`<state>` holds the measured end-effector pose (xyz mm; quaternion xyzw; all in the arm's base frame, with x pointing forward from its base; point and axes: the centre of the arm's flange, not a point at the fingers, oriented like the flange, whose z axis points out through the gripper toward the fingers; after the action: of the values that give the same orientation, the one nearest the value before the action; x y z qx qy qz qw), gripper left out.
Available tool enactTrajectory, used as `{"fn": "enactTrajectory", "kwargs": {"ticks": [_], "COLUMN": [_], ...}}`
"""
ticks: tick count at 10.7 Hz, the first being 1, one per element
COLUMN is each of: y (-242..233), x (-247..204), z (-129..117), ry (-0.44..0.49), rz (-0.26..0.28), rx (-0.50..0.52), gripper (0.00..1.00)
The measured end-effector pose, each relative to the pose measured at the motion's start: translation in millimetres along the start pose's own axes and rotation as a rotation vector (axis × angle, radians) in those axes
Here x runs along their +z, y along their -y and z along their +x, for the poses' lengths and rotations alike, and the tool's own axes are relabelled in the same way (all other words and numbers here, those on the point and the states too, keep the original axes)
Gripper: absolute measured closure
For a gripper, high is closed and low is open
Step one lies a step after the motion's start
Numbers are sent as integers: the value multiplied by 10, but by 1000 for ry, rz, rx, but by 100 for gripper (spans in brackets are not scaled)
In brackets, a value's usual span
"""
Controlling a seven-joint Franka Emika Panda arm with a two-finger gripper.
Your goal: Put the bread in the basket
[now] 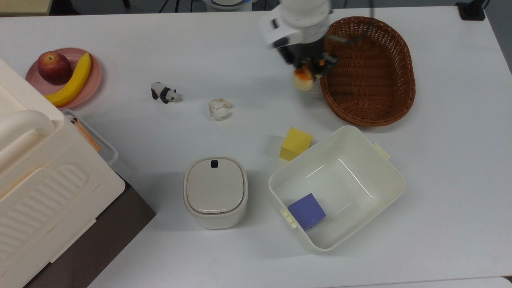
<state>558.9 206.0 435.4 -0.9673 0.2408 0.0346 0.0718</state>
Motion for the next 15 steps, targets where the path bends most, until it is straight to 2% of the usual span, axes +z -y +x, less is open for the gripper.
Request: {"fn": "enactTrajectory", "kwargs": {"ticks": [1, 2, 4, 6, 9, 11, 14, 15], "y": [213, 388, 601, 675, 747, 667, 72, -205], "x": [-2, 8, 124, 273, 234, 131, -135, -297], "z": [-211, -401, -648, -688, -674, -502, 170, 435], "ry": [-2, -2, 8, 17, 9, -13, 4, 12], "rz": [4, 7, -5, -20, -10, -9, -74, -79], "rx": [-12, -19, -9, 7, 3, -17, -99, -125], "gripper": [60, 59, 33, 1, 0, 0, 0, 0]}}
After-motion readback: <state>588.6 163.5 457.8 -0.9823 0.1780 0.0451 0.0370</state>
